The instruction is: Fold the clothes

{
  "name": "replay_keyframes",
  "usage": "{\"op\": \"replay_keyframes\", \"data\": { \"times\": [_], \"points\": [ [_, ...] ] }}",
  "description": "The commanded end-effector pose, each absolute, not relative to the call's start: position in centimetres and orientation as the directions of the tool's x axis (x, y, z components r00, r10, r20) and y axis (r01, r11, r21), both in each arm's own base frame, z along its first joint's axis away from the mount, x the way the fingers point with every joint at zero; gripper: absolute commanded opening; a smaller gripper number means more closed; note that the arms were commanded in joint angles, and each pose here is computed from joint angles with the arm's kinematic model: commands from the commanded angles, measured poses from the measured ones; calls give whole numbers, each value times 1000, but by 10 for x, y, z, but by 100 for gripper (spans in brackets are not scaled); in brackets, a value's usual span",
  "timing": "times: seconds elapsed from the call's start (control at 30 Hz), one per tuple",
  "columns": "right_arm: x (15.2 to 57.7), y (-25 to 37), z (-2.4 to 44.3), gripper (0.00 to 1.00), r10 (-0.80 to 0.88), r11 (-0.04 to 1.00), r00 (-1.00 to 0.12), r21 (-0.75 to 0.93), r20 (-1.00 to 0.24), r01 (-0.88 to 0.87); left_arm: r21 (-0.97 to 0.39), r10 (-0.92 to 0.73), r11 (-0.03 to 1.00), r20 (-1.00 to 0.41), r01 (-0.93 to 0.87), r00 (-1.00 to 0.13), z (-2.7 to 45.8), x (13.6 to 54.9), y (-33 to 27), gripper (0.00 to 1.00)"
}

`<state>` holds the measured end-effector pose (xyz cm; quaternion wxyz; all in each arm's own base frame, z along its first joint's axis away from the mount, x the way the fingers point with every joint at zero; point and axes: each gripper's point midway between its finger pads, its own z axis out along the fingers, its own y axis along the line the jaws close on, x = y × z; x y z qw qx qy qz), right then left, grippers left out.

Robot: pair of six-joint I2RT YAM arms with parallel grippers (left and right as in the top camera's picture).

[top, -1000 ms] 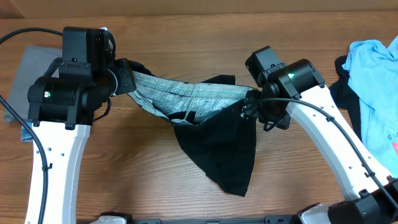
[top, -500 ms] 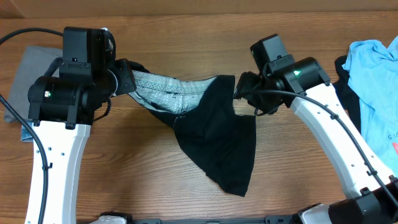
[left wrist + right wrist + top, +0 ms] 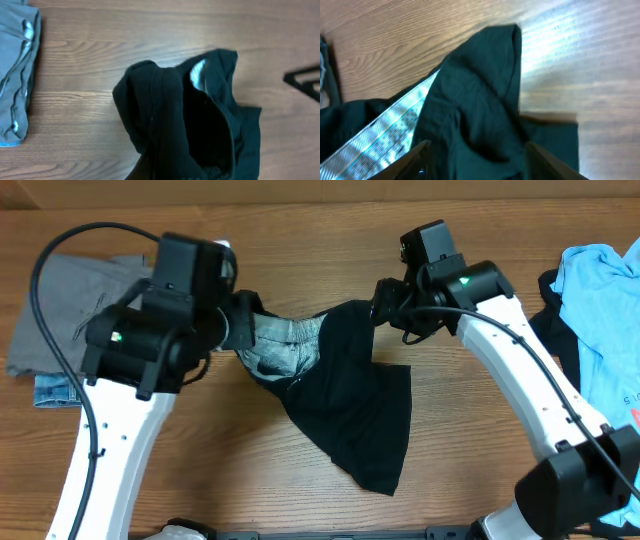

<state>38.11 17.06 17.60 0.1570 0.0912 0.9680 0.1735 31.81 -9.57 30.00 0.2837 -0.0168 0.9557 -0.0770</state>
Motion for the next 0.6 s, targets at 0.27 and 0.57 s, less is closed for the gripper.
{"op": "replay_keyframes", "data": {
  "times": [0.27,0.57],
  "points": [
    [405,190,169,61,104,903,-935,427,-338,-54,-212,-95,969,-791,125,-604,401,260,-87,4],
    [396,222,185,62,3,811,-935,548,-354,-205,-213,-106,961,-871,175,-480,436,223,-73,4]
  ]
}}
